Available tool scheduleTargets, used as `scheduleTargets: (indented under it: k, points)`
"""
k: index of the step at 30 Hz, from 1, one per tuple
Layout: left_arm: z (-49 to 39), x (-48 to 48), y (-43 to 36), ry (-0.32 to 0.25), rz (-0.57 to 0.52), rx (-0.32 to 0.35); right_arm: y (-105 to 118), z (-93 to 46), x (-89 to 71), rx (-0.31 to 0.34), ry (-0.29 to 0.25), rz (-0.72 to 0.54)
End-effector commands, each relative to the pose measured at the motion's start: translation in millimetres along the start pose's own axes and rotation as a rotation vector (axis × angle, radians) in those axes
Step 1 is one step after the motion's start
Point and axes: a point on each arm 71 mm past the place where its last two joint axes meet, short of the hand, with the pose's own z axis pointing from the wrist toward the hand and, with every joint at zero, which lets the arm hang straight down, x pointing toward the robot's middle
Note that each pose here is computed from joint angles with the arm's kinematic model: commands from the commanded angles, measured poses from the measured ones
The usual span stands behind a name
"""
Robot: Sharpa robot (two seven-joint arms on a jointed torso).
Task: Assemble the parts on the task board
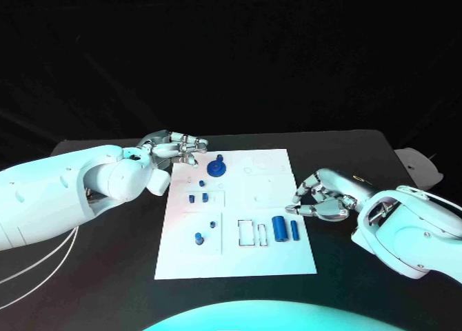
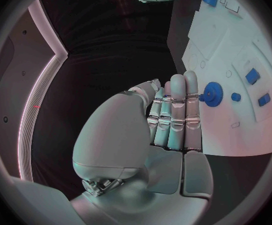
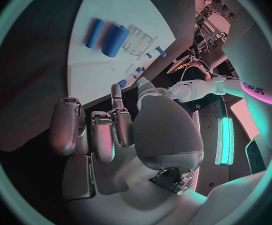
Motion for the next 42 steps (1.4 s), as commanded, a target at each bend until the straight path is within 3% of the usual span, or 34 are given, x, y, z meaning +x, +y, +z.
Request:
scheduleTargets:
  k: [1, 7, 17, 42]
  points:
    - [-0.9, 0.5, -0.8, 0.011, 0.002, 0.011, -7, -6.4, 7.7, 0.085, 0.012, -0.084]
    - [-1.0, 1.0, -0.7, 0.014, 0.002, 0.01, -8, -6.8, 22.5, 0.113, 0.025, -0.107]
    - [-3.3, 7.2, -0.9, 0.037, 0.001, 0.008, -4, 3.7, 43.5, 0.124, 0.045, -0.111]
    - [-4.6, 4.8, -0.5, 0.035, 0.001, 0.004, -1, 18.3, 66.0, 0.132, 0.101, -0.101]
